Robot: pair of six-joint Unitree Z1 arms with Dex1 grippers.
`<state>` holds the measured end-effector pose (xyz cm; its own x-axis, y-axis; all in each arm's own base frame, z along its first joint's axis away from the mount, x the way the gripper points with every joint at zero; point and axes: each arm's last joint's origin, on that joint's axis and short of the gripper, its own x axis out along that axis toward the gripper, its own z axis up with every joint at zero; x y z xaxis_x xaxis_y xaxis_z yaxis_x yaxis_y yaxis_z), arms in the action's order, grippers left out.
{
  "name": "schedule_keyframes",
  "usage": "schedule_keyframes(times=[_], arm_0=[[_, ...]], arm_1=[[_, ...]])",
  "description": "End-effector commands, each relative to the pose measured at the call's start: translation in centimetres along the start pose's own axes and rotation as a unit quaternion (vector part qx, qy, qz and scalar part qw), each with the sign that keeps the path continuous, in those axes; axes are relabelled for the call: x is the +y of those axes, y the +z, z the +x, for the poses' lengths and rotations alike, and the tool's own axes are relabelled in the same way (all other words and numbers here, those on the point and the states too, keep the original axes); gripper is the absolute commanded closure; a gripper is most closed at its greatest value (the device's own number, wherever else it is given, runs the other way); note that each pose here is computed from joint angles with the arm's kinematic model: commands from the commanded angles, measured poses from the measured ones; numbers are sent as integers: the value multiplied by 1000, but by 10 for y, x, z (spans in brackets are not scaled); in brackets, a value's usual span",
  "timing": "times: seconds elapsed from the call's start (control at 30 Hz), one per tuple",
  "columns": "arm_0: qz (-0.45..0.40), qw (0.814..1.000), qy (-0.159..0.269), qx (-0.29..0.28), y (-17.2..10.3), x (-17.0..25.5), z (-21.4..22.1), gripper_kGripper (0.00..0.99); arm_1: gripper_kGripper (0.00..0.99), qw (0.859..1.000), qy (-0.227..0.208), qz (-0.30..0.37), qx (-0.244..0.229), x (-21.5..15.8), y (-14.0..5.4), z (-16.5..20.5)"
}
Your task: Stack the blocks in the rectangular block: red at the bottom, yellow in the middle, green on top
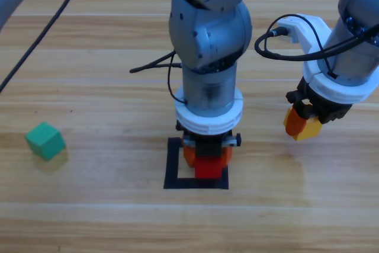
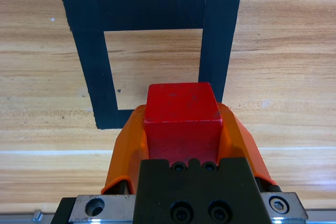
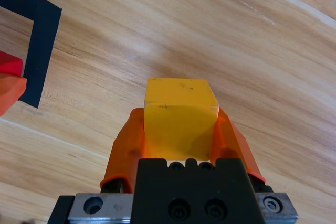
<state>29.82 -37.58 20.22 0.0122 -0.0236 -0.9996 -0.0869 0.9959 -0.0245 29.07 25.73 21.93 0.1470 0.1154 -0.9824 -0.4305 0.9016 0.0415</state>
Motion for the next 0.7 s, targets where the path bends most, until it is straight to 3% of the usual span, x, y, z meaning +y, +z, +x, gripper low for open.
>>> schedule_keyframes(times=[0.03, 0.7], arm_0=[[9, 1000, -6, -13, -7, 1, -8, 990], [11, 1000, -3, -18, 3, 19, -5, 990]], arm_1=[[755, 1000, 7, -18, -4, 12, -8, 0], [755, 1000, 8, -24, -6, 13, -9, 2]])
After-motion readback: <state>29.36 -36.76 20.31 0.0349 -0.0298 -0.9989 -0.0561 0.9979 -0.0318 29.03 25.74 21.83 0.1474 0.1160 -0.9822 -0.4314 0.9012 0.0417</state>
